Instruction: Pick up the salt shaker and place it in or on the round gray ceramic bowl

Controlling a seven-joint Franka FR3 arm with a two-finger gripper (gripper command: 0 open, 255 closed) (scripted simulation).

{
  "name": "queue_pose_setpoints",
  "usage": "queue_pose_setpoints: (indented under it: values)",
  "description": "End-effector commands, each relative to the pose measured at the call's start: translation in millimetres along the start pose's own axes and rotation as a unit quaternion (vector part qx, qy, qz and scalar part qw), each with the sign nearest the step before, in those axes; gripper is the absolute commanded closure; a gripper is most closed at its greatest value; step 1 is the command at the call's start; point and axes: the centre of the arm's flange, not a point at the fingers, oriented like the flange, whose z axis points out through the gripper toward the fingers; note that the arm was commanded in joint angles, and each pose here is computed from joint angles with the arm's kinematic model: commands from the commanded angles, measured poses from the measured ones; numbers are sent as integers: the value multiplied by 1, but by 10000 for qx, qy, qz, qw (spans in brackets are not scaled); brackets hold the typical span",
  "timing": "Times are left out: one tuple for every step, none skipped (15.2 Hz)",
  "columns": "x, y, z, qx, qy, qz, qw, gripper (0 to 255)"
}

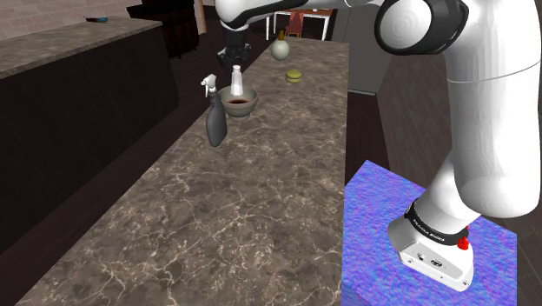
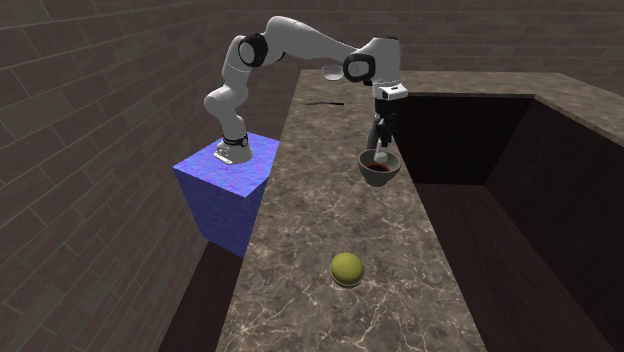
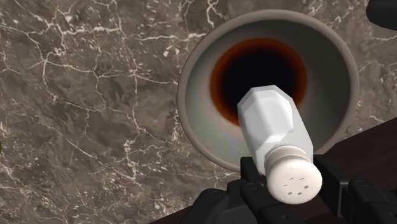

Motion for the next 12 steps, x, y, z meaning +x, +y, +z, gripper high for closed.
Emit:
queue_pose_setpoints:
  values:
    - [0, 0, 1, 0, 3, 0, 10000, 255]
    - [0, 0, 1, 0, 3, 0, 10000, 255]
    - [0, 0, 1, 0, 3, 0, 10000, 255]
    - [0, 0, 1, 0, 3, 0, 10000, 255]
    - [0, 0, 1, 0, 3, 0, 10000, 255]
    - [0, 0, 1, 0, 3, 0, 10000, 0]
    - [0, 0, 1, 0, 3, 0, 10000, 0]
    - [0, 0, 1, 0, 3, 0, 10000, 0]
    - [0, 0, 1, 0, 3, 0, 10000, 0]
    - [0, 0, 1, 0, 3, 0, 10000, 0]
    - [0, 0, 1, 0, 3, 0, 10000, 0]
    - [0, 0, -13, 0, 3, 0, 10000, 0]
